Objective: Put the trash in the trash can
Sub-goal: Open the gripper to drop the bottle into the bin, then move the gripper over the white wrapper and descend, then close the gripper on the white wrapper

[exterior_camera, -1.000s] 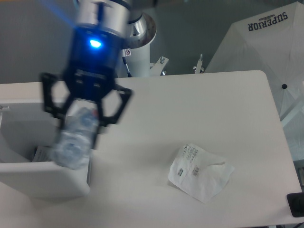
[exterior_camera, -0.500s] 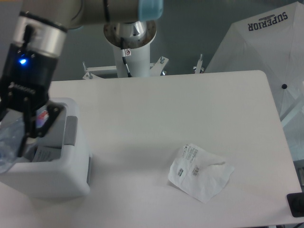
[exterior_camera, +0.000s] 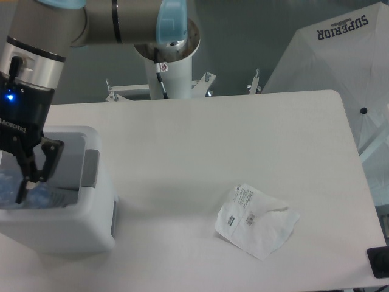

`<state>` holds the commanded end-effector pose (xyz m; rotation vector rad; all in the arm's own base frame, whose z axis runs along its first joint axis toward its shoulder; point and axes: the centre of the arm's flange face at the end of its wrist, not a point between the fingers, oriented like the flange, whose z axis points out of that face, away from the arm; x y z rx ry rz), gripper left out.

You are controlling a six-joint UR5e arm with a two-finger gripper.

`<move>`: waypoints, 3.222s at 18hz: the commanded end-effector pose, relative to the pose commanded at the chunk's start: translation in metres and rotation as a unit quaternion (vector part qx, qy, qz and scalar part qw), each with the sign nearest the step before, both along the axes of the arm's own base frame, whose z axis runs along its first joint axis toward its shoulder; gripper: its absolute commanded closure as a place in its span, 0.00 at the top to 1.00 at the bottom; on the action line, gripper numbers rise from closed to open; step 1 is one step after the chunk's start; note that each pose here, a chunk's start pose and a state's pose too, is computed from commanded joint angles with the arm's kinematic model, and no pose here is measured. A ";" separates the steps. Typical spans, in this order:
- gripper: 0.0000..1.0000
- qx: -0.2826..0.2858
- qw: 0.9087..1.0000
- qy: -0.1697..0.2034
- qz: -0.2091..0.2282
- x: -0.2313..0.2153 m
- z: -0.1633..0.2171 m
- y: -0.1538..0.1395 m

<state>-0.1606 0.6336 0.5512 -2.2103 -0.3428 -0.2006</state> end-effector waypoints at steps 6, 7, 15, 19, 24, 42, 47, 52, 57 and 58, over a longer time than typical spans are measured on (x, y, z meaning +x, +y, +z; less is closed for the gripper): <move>1.00 -0.023 0.986 -0.013 0.164 -0.165 -0.009 -0.100; 1.00 -0.032 0.982 -0.014 0.184 -0.180 -0.016 -0.114; 1.00 -0.209 0.954 0.078 0.202 -0.244 -0.142 -0.171; 1.00 -0.317 0.929 0.112 0.154 -0.258 -0.227 -0.163; 1.00 -0.362 0.916 0.117 0.126 -0.250 -0.275 -0.145; 1.00 -0.395 0.910 0.102 0.072 -0.222 -0.349 -0.100; 0.98 -0.393 0.911 0.107 0.068 -0.234 -0.354 -0.091; 0.89 -0.400 0.908 0.110 0.057 -0.237 -0.361 -0.092; 0.53 -0.403 0.907 0.107 0.055 -0.240 -0.369 -0.092; 0.34 -0.404 0.907 0.106 0.055 -0.243 -0.369 -0.095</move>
